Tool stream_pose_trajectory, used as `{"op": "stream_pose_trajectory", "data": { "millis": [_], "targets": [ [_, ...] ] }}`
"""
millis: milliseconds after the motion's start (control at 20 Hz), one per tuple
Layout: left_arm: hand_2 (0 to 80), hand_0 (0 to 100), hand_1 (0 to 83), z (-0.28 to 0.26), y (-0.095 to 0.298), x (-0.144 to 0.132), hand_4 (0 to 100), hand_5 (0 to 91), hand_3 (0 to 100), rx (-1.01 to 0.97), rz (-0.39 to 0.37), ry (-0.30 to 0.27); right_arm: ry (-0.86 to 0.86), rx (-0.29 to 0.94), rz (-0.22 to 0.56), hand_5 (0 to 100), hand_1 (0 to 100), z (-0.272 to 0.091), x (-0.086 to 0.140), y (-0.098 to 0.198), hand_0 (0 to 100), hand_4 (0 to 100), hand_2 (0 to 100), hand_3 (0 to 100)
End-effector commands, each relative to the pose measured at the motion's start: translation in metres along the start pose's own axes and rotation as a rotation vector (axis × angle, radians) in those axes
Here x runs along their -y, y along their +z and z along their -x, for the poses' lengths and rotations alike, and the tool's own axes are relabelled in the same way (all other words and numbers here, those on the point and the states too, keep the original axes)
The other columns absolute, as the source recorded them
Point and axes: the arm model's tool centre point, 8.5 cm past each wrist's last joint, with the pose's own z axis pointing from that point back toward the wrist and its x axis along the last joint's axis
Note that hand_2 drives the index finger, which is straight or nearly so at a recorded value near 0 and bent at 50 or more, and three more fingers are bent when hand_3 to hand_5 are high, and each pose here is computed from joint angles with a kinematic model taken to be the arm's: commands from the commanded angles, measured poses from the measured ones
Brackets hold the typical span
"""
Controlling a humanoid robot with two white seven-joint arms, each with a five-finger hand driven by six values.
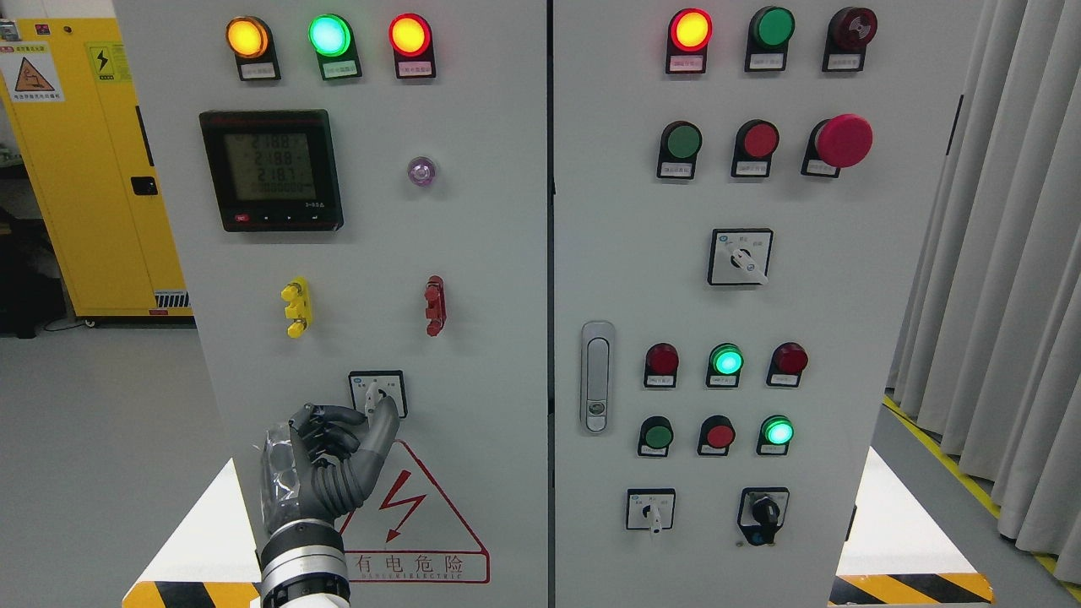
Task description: Turn on light switch 1
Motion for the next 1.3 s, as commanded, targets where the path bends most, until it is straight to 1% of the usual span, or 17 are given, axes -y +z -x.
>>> {"op": "stream_pose_trajectory", "data": {
  "millis": [0,351,451,551,802,852,1002,1153,1203,1253],
  "targets": [
    [61.7,16,67.4,-0.0001,-0.0010,0.0008,87,86.0,88,-0.001,0.001,0.000,-0.028,-0.008,0.001,0,50,0.0007,0.0002,0.0000,0,0,4,0],
    [61.8,20,67.0,-0.0007,-0.0019,0.0018,87,85.7,88,-0.002,0.002,0.001,-0.028,-0.008,0.001,0,50,0.0007,0.0002,0.0000,0,0,4,0],
    [61.8,22,66.7,-0.0006,-0.0021,0.0015,87,85.6,88,-0.001,0.002,-0.001,-0.028,-0.008,0.003,0,50,0.0007,0.0003,0.0000,0,0,4,0],
    [61.8,22,66.7,-0.0007,-0.0019,0.0018,87,85.6,88,-0.002,0.002,0.001,-0.028,-0.008,0.003,0,50,0.0007,0.0003,0.0000,0,0,4,0],
    [61.8,30,66.2,-0.0003,-0.0020,0.0020,87,85.6,88,-0.003,0.002,0.000,-0.028,-0.008,0.001,0,50,0.0007,0.0002,0.0000,0,0,4,0],
    [61.8,34,66.3,-0.0002,-0.0022,0.0018,87,85.6,88,-0.003,0.003,0.000,-0.028,-0.008,0.001,0,50,0.0007,0.0002,0.0000,0,0,4,0],
    [61.9,39,66.0,-0.0004,-0.0020,0.0021,87,85.6,88,-0.002,0.003,0.002,-0.028,-0.008,0.003,0,50,0.0007,0.0003,0.0000,0,0,4,0],
    [61.9,42,65.3,-0.0004,-0.0020,0.0021,87,85.6,88,-0.002,0.003,0.002,-0.028,-0.008,0.003,0,50,0.0007,0.0003,0.0000,0,0,4,0],
    [62.0,46,64.4,-0.0004,-0.0020,0.0020,87,85.6,88,-0.001,0.002,0.000,-0.028,-0.008,0.003,0,50,0.0007,0.0003,0.0000,0,0,4,0],
    [62.0,46,64.2,-0.0004,-0.0020,0.0020,87,85.6,88,-0.001,0.002,0.000,-0.028,-0.008,0.003,0,50,0.0007,0.0003,0.0000,0,0,4,0]
  ]
}}
